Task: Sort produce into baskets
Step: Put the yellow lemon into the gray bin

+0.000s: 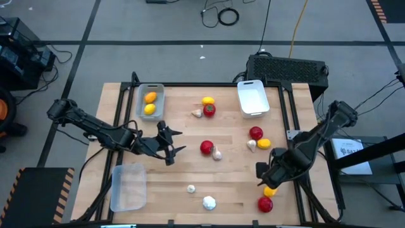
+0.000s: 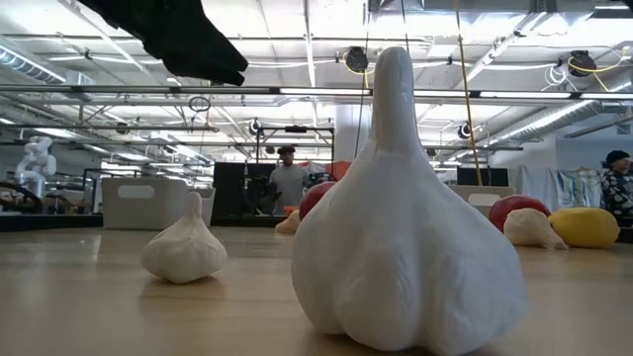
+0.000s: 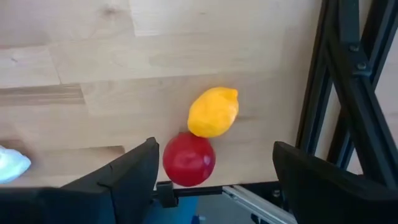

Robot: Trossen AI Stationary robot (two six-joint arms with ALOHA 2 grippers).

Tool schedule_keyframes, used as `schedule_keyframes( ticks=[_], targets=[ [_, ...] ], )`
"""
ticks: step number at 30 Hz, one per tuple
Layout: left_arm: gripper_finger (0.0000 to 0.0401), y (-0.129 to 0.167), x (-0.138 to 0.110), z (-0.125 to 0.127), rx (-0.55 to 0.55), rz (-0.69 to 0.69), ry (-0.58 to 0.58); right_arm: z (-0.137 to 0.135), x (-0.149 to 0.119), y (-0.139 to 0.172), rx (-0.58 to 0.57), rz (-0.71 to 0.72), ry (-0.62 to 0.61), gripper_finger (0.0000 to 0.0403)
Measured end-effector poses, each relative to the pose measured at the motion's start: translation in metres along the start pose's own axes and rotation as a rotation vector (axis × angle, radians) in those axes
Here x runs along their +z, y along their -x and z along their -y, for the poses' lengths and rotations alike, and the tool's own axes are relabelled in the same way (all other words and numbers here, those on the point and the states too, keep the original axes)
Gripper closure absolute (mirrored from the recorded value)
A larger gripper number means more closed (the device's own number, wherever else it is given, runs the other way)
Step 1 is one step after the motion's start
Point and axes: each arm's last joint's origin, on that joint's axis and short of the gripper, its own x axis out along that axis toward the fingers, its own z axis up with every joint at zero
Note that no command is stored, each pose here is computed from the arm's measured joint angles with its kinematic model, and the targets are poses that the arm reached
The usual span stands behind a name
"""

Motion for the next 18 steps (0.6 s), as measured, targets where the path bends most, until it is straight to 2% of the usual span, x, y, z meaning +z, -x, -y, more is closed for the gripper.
schedule_keyframes(
  ticks=[5,9,18],
  targets=[
    [0.0106,0.000,-0.001,0.003,-0.068,-0.013,-0.002,-0.008,-0.007,-0.016,-0.048,0.049,-0.018,0.0101],
    [0.0106,0.000,-0.001,0.003,-0.076,-0.015,-0.001,-0.017,-0.013,-0.032,-0.090,0.083,-0.017,0.0101],
    [0.0106,0.000,0.000,0.003,-0.077,-0.013,0.008,-0.015,-0.029,-0.059,-0.134,0.111,0.022,0.0101]
  ],
)
